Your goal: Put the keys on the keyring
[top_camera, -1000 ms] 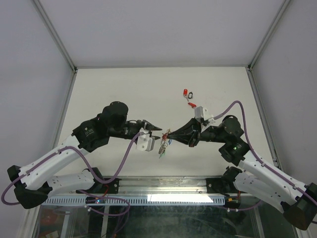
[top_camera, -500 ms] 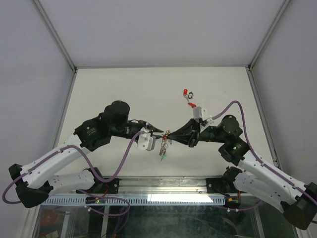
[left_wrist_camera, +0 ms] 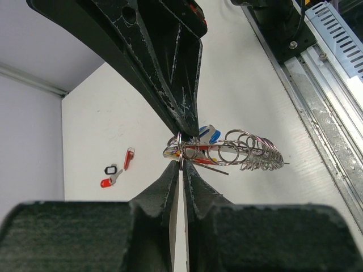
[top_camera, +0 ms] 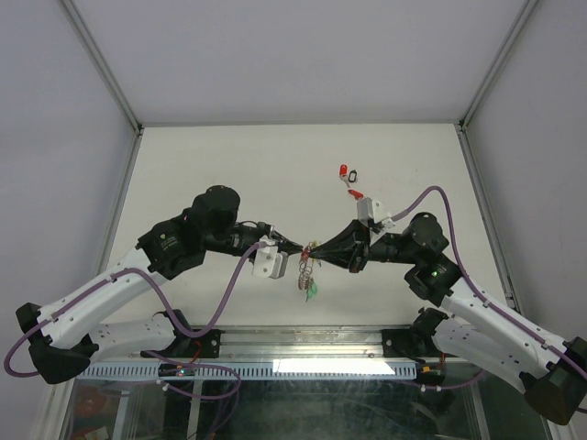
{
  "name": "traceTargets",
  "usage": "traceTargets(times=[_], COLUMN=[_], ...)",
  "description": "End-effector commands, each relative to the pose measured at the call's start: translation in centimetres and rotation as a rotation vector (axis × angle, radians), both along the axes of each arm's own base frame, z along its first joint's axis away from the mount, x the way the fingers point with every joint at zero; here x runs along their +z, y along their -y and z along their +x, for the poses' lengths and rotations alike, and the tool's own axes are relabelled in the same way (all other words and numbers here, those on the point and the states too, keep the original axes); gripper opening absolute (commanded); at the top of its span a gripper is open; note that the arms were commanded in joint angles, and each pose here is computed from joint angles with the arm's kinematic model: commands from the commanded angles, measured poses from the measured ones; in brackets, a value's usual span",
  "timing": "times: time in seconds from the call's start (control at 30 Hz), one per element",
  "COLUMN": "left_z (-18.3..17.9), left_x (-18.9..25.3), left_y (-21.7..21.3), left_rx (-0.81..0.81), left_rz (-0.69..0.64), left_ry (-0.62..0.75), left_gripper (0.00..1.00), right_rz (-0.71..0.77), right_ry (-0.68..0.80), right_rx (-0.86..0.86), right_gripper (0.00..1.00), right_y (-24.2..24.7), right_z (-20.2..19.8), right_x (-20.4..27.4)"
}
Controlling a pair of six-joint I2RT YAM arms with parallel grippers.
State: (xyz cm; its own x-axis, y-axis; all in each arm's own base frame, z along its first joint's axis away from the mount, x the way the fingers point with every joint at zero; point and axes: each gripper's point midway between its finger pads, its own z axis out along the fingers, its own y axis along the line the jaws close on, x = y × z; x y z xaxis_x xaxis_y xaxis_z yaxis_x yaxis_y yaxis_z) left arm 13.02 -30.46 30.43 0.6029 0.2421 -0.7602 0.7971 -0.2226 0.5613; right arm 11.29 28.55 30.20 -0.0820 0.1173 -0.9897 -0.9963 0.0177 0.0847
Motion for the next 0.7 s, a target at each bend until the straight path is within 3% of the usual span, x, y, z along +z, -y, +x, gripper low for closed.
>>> traceTargets(times=[0.0, 0.67], left_z=[-0.6, -0.2], left_x=[3.1, 1.3], left_y=[0.7, 0.8], left_rx=[-0.047, -0.028], left_rz=[-0.081, -0.044], left_ry=[0.051, 0.034], left_gripper=[0.02, 0.00], right_rz=[0.063, 0.160], right_ry=[0.084, 0.105], right_rx=[0.006, -0.003], right_gripper=[0.00, 0.00], right_y=[0.2, 0.8], right_z=[-0.3, -0.9], right_x=[2.7, 5.3])
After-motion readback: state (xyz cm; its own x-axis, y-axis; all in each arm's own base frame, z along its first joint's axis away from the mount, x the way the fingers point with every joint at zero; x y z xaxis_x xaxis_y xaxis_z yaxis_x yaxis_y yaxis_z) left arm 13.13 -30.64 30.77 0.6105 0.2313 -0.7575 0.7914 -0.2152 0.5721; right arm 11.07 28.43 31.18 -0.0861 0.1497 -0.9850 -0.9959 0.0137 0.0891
